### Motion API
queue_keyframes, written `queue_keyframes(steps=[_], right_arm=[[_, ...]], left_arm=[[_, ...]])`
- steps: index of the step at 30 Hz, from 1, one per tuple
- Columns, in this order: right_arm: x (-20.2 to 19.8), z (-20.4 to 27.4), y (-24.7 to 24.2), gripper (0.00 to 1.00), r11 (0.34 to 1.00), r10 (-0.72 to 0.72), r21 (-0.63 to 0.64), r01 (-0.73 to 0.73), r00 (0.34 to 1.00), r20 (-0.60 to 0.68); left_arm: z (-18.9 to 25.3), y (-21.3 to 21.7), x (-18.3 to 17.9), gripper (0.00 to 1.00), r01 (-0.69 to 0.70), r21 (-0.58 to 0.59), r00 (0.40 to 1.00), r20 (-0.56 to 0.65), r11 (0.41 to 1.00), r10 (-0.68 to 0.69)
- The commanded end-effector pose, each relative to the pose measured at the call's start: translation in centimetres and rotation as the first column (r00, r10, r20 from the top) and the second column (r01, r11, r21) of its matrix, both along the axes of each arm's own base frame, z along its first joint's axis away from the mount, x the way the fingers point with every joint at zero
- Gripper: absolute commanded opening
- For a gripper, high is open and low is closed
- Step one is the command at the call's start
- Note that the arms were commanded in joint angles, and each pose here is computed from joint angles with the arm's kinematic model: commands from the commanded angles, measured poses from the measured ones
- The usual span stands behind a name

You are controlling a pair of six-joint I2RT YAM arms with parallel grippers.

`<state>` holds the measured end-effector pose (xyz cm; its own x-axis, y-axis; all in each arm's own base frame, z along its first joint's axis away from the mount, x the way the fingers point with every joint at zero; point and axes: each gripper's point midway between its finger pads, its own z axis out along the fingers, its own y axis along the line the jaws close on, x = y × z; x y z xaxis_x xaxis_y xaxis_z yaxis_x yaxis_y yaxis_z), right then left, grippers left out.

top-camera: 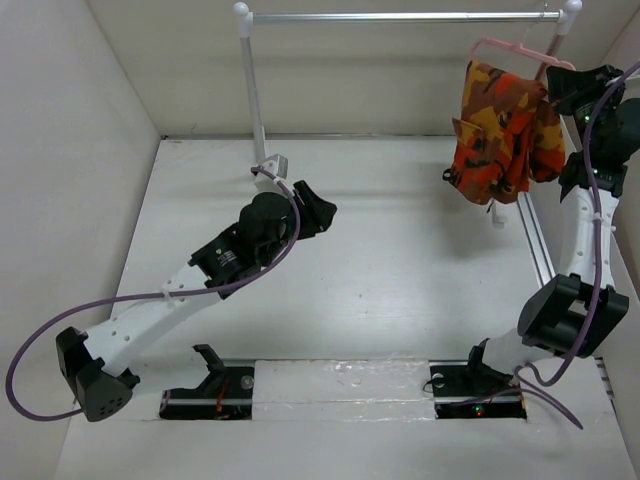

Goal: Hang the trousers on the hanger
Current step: Place the hanger at the clothesline, then reset both arms

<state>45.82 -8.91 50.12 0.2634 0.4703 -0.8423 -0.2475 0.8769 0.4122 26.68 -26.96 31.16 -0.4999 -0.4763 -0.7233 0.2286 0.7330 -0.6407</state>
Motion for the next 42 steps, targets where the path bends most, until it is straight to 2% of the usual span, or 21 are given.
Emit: queue_keyframes(steps=[1,7,10,11,14,16,20,22,26,28,29,30,32,34,35,36,37,38,39,40,42], right_arm=[[-2.9,7.1,0.9,0.0,0.997,-0.042,-0.052,0.057,0.968,0.248],[-1.5,1.1,1.1,0.0,0.997,-0.061,-0.049,0.067,0.991,0.121],[-0.4,-2.3,1.6,0.31,0.997,-0.018,-0.078,0.019,1.0,0.014],[-0.3,-3.0,1.7,0.48,0.997,-0.01,-0.08,0.01,1.0,-0.011],[-0.5,-4.7,1.9,0.67,0.996,-0.004,-0.093,-0.003,0.997,-0.076],[-0.5,-5.1,2.3,0.7,0.992,0.015,-0.121,-0.031,0.991,-0.13],[-1.7,-4.9,0.9,0.8,0.986,-0.041,-0.166,0.008,0.98,-0.193],[-2.6,-5.5,0.4,0.84,0.982,-0.076,-0.188,0.029,0.965,-0.25],[-6.4,-4.8,1.6,0.86,0.972,-0.107,-0.23,0.043,0.955,-0.275],[-7.9,-5.7,4.6,0.86,0.976,-0.028,-0.215,-0.036,0.957,-0.287],[-8.4,-8.2,5.8,0.86,0.979,0.004,-0.19,-0.071,0.943,-0.332],[-10.6,-7.3,7.6,0.86,0.975,0.019,-0.205,-0.083,0.956,-0.293],[-12.3,-11.0,10.3,0.85,0.976,0.059,-0.177,-0.129,0.934,-0.352],[-15.1,-12.3,11.9,0.85,0.969,0.067,-0.199,-0.146,0.931,-0.359],[-16.0,-13.6,13.4,0.85,0.959,0.1,-0.208,-0.193,0.917,-0.387],[-16.7,-17.4,14.1,0.85,0.953,0.115,-0.195,-0.233,0.872,-0.477],[-17.7,-18.7,14.8,0.85,0.937,0.126,-0.227,-0.267,0.862,-0.492],[-19.7,-24.9,15.6,0.85,0.919,0.137,-0.204,-0.338,0.758,-0.638],[-19.7,-25.0,15.7,0.85,0.918,0.137,-0.204,-0.339,0.757,-0.639],[-20.6,-26.3,15.6,0.85,0.917,0.126,-0.209,-0.34,0.744,-0.656],[-22.0,-29.2,15.9,0.84,0.914,0.136,-0.186,-0.361,0.703,-0.698]], left_arm=[[0.3,0.4,0.0,0.4,-0.004,0.002,1.0,0.018,1.0,0.004],[-1.7,-0.1,0.3,0.42,0.01,0.056,1.0,-0.006,0.998,-0.01],[-3.1,-0.4,0.4,0.43,0.017,0.083,1.0,-0.028,0.996,-0.014],[-3.4,-0.6,0.4,0.44,0.026,0.089,0.999,-0.035,0.996,-0.023],[-4.2,-1.1,0.6,0.45,0.036,0.101,0.998,-0.053,0.994,-0.031],[-4.1,-1.4,0.8,0.46,0.04,0.106,0.998,-0.056,0.994,-0.035],[-4.1,-2.0,1.2,0.49,0.052,0.125,0.997,-0.054,0.991,-0.046],[-3.7,-2.4,1.5,0.5,0.054,0.123,0.998,-0.049,0.991,-0.048],[-2.8,-2.9,2.1,0.54,0.062,0.129,0.998,-0.021,0.99,-0.059],[-2.4,-3.2,2.5,0.57,0.061,0.132,0.998,-0.006,0.989,-0.061],[-2.3,-3.3,2.5,0.58,0.064,0.135,0.998,-0.001,0.989,-0.064],[-2.4,-3.3,2.9,0.58,0.064,0.145,0.998,-0.003,0.987,-0.064],[-2.6,-3.3,3.0,0.58,0.075,0.15,0.997,-0.016,0.986,-0.074],[-3.5,-2.7,3.3,0.58,0.072,0.156,0.997,-0.036,0.985,-0.067],[-4.1,-2.8,2.8,0.58,0.092,0.156,0.995,-0.052,0.983,-0.085],[-4.5,-2.3,2.8,0.58,0.087,0.146,0.995,-0.067,0.986,-0.078],[-6.3,-1.8,2.4,0.58,0.09,0.158,0.992,-0.102,0.983,-0.075],[-7.5,-1.1,1.6,0.57,0.106,0.144,0.988,-0.132,0.984,-0.087],[-7.5,-1.1,1.5,0.57,0.106,0.144,0.987,-0.132,0.984,-0.087],[-9.6,-0.3,1.0,0.57,0.105,0.156,0.982,-0.17,0.982,-0.078],[-10.5,0.5,0.0,0.57,0.109,0.15,0.98,-0.182,0.983,-0.081]])
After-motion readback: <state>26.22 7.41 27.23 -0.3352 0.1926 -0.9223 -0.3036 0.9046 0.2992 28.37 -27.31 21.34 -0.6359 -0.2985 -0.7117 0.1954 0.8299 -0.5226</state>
